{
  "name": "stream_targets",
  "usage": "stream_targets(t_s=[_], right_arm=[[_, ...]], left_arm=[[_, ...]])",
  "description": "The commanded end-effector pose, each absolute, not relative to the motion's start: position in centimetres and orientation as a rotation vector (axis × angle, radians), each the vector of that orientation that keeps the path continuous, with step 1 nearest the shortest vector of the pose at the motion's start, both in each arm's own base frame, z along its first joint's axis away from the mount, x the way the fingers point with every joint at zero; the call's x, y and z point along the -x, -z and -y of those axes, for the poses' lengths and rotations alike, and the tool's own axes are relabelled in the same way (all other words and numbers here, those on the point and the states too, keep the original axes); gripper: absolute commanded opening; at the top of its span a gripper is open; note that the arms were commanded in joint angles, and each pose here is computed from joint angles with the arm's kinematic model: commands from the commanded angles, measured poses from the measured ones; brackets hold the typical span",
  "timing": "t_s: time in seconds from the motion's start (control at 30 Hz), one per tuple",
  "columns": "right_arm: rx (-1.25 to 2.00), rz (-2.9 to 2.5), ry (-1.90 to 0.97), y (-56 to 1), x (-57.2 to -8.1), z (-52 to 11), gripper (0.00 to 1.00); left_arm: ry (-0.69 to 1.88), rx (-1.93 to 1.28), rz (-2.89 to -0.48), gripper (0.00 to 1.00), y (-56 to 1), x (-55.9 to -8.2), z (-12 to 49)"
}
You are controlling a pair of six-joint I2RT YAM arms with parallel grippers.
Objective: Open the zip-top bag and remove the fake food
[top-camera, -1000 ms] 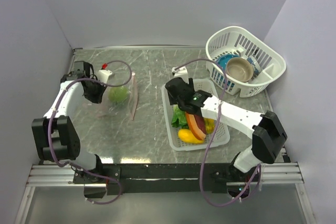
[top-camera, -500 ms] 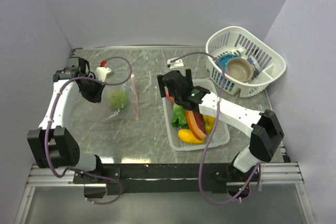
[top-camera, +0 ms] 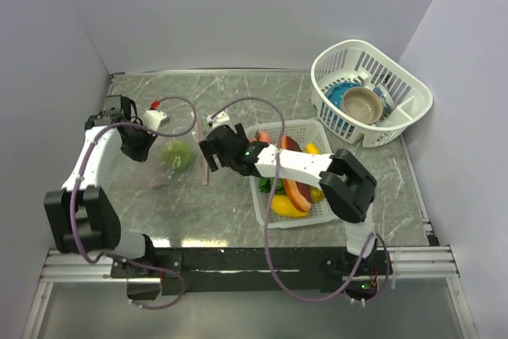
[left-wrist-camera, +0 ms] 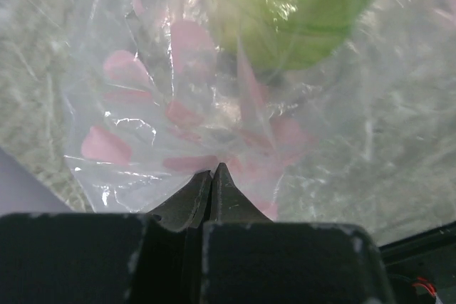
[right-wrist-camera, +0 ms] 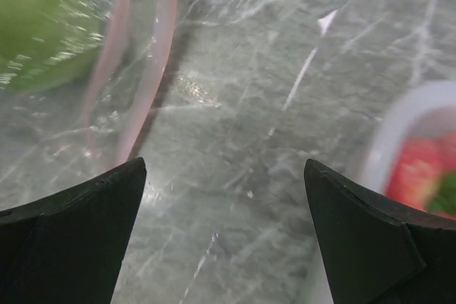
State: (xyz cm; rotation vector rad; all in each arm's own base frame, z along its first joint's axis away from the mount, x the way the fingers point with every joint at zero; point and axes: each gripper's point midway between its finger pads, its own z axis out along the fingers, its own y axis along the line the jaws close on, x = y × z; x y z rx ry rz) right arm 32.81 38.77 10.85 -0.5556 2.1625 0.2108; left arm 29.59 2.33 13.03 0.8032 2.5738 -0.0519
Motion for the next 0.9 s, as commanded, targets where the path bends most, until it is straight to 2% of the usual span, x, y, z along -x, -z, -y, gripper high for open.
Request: stream_targets(t_s=[0.0, 0.23, 0.4, 0.63, 0.87], right_arm=[[0.573, -2.108, -0.305, -11.5, -34.7, -42.2, 1.00], [0.598, -2.092, -0.329, -9.7, -36.7, -44.4, 1.00], [0.579, -2.060, -0.371, -11.3, -37.0, -45.1, 1.00], [0.581, -1.961, -0.472, -14.1, -34.3, -45.4, 1.00], [0.677, -1.831, -0.637, -16.3, -28.6, -47.1, 1.00]], left_arm=[[-0.010, -0.733, -2.590, 0.01, -11.0, -32.8, -4.9], [-0.049, -0.697, -2.612, 0.01, -8.5, -36.2, -6.2], [-0.073, -0.706, -2.641, 0.01, -6.8, -38.2, -6.8], [-0.073, -0.774, -2.655, 0.01, -5.2, -38.6, -5.0], [-0.081, -0.812, -2.628, 0.01, -5.9, -38.2, -3.9]])
